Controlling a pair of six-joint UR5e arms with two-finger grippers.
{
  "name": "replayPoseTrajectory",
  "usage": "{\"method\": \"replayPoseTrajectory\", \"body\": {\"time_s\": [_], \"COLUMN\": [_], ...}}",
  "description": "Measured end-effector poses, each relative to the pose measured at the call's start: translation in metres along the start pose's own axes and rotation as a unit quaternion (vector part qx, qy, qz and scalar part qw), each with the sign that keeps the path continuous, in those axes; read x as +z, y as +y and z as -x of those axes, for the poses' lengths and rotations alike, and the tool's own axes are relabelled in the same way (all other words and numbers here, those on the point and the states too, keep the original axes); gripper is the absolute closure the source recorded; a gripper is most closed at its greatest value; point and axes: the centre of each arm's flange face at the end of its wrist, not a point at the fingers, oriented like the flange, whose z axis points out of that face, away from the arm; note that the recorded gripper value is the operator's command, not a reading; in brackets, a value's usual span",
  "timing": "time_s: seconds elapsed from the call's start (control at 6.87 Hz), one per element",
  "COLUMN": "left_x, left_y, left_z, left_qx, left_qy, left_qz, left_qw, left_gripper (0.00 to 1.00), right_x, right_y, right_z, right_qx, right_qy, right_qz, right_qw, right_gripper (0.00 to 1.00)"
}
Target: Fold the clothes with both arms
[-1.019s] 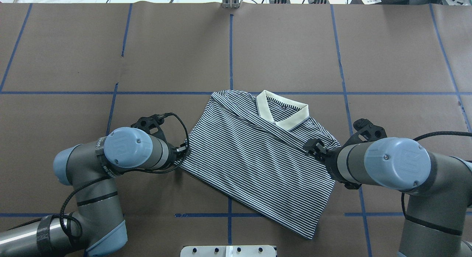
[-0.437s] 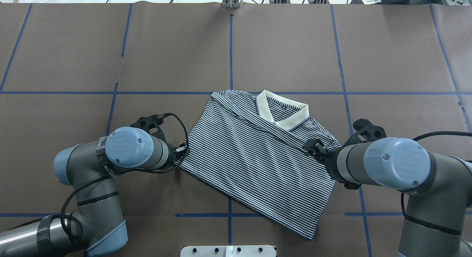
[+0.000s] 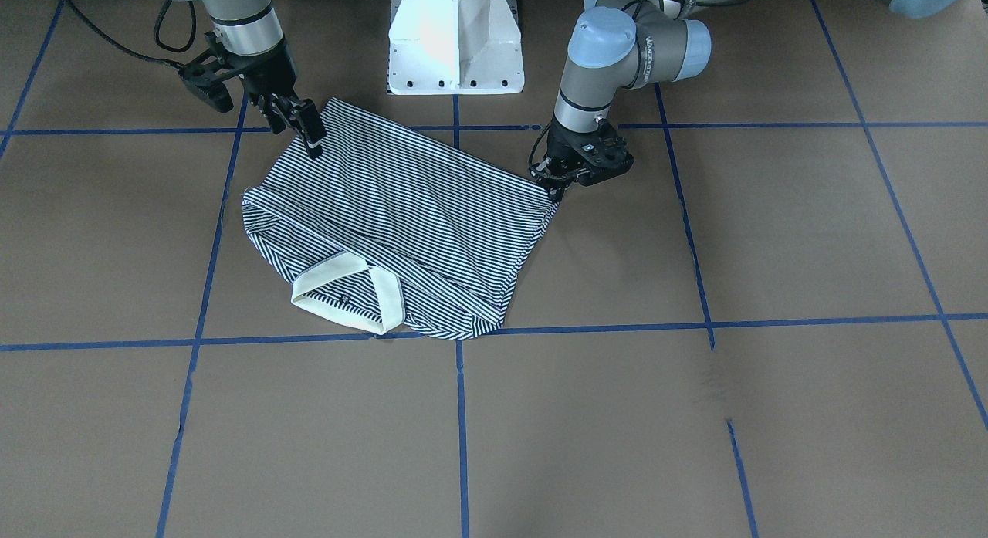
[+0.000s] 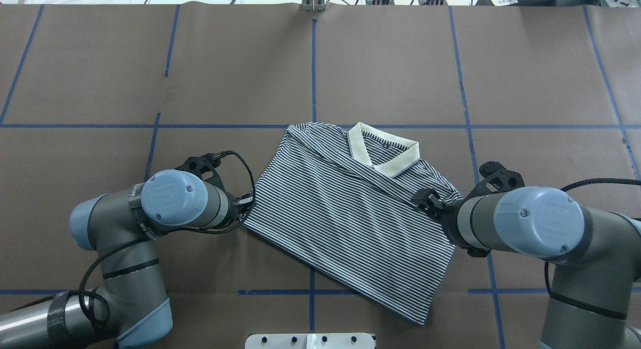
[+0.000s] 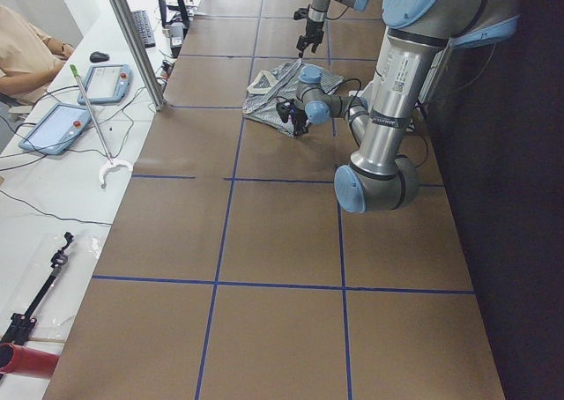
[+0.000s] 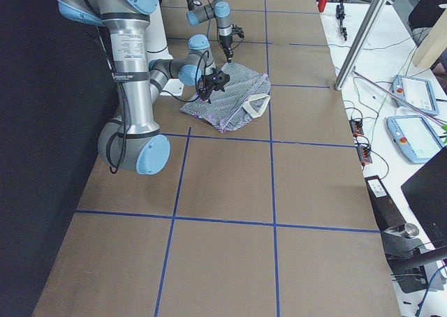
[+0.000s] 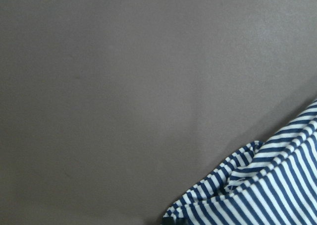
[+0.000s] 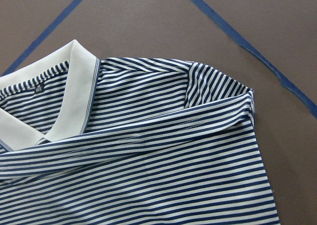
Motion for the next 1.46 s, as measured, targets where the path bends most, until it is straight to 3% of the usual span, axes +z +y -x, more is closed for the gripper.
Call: {"method": "replayPoseTrajectory", "body": {"time_s": [0.29,0.58,0.87,1.46], "left_x": [-0.007,-0.017,-0.01,0.04], "left_y": [-0.025,-0.066,-0.123,-0.287], "left_z": [-0.002,-0.01,-0.041,-0.102], "left_qx": [0.017,0.082,0.14,0.215], "left_qy": [-0.003,0.001,0.022,0.029], "left_qz": [-0.024,-0.074,-0.138,-0.23], "left_qw": [0.9996,0.9939,0.9804,0.9488], "left_gripper": [1.0,1.0,1.0,1.0], "right_x": [0.0,-0.001,-0.002,-0.01], "right_y": [-0.001,-0.001,-0.002,-0.002], "right_z": [0.0,0.001,0.001,0.008], "right_qx": [0.001,0.001,0.001,0.003], "right_qy": [0.0,-0.001,-0.002,-0.013], "right_qz": [-0.001,0.0,-0.001,0.003], "right_qw": [1.0,1.0,1.0,0.9999], "right_gripper": [0.0,0.0,0.0,0.0]}}
